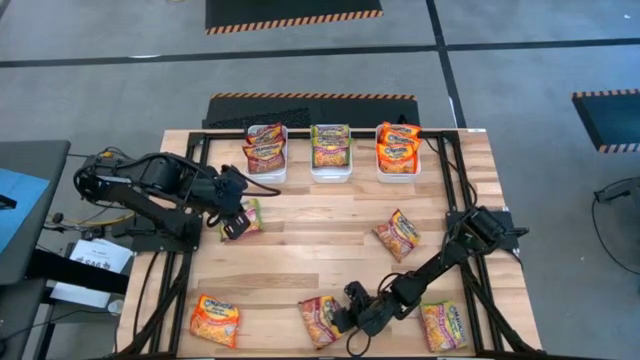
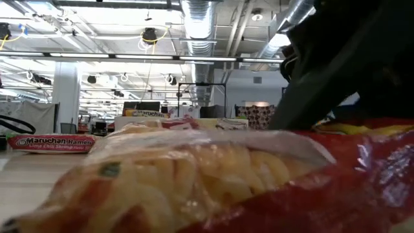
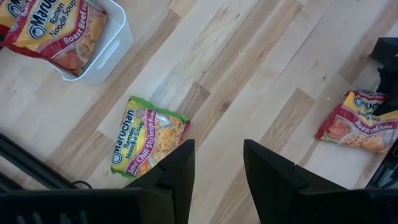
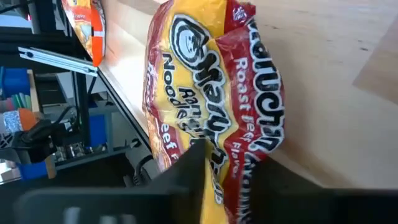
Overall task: Sort Maruchan noodles
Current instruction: Put the red noodle pack into the left white bin
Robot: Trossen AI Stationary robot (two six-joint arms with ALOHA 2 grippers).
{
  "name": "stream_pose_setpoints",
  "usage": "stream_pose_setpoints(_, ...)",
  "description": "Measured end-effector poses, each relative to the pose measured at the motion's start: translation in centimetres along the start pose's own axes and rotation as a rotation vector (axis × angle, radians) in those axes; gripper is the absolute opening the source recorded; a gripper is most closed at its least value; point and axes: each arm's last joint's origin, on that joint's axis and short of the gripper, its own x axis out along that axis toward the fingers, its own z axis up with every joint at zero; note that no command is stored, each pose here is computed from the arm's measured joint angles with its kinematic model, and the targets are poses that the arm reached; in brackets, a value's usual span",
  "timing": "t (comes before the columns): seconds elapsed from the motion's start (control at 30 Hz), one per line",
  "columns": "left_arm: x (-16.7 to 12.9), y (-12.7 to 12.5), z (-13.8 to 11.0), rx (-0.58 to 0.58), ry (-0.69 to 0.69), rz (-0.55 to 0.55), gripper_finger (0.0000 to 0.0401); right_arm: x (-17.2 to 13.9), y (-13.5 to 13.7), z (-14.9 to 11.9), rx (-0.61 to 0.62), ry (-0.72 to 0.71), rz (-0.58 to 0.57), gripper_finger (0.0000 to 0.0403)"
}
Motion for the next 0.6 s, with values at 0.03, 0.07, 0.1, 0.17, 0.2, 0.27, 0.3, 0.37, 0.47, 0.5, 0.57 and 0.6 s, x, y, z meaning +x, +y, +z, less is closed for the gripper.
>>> stream_pose_setpoints(0.03,0.0,0.0,0.0,0.0,-0.002,0.002,0.0122,0.0,0.0,0.0,-0.011,-0.001,0.0,0.0078)
stream_pose_setpoints(0.07,0.0,0.0,0.0,0.0,-0.003,0.001,0.0122,0.0,0.0,0.1,-0.024,-0.002,0.0,0.0058)
stream_pose_setpoints(0.1,0.0,0.0,0.0,0.0,-0.003,0.002,0.0122,0.1,0.1,0.2,-0.037,-0.002,0.002,0.0038)
stream_pose_setpoints(0.17,0.0,0.0,0.0,0.004,-0.003,0.003,0.0122,0.1,0.1,0.3,-0.059,-0.003,0.004,0.0013)
stream_pose_setpoints(0.2,0.0,0.0,0.0,0.014,-0.004,0.004,0.0122,0.1,0.2,0.4,-0.064,0.0,0.004,0.0011)
stream_pose_setpoints(0.27,0.0,0.0,0.0,0.051,-0.014,0.014,0.0122,0.2,0.2,0.7,-0.065,0.014,0.0,0.0013)
stream_pose_setpoints(0.3,0.0,0.1,0.1,0.071,-0.022,0.022,0.0122,0.3,0.2,0.8,-0.078,0.021,0.0,0.0013)
stream_pose_setpoints(0.37,0.0,0.1,0.1,0.107,-0.032,0.034,0.0122,0.3,0.4,1.1,-0.103,0.026,0.002,0.0008)
stream_pose_setpoints(0.47,0.0,0.2,0.1,0.157,-0.035,0.04,0.0122,0.2,0.7,1.7,-0.144,0.012,0.009,0.0006)
stream_pose_setpoints(0.5,0.0,0.2,0.2,0.17,-0.033,0.04,0.0124,0.2,0.9,2.1,-0.145,0.006,0.012,0.0006)
stream_pose_setpoints(0.57,0.0,0.2,0.1,0.189,-0.03,0.037,0.0128,-0.4,1.7,2.8,-0.163,-0.008,0.019,0.0006)
stream_pose_setpoints(0.6,0.0,0.2,0.1,0.199,-0.028,0.036,0.0131,-0.6,2.3,3.2,-0.173,-0.015,0.045,0.0005)
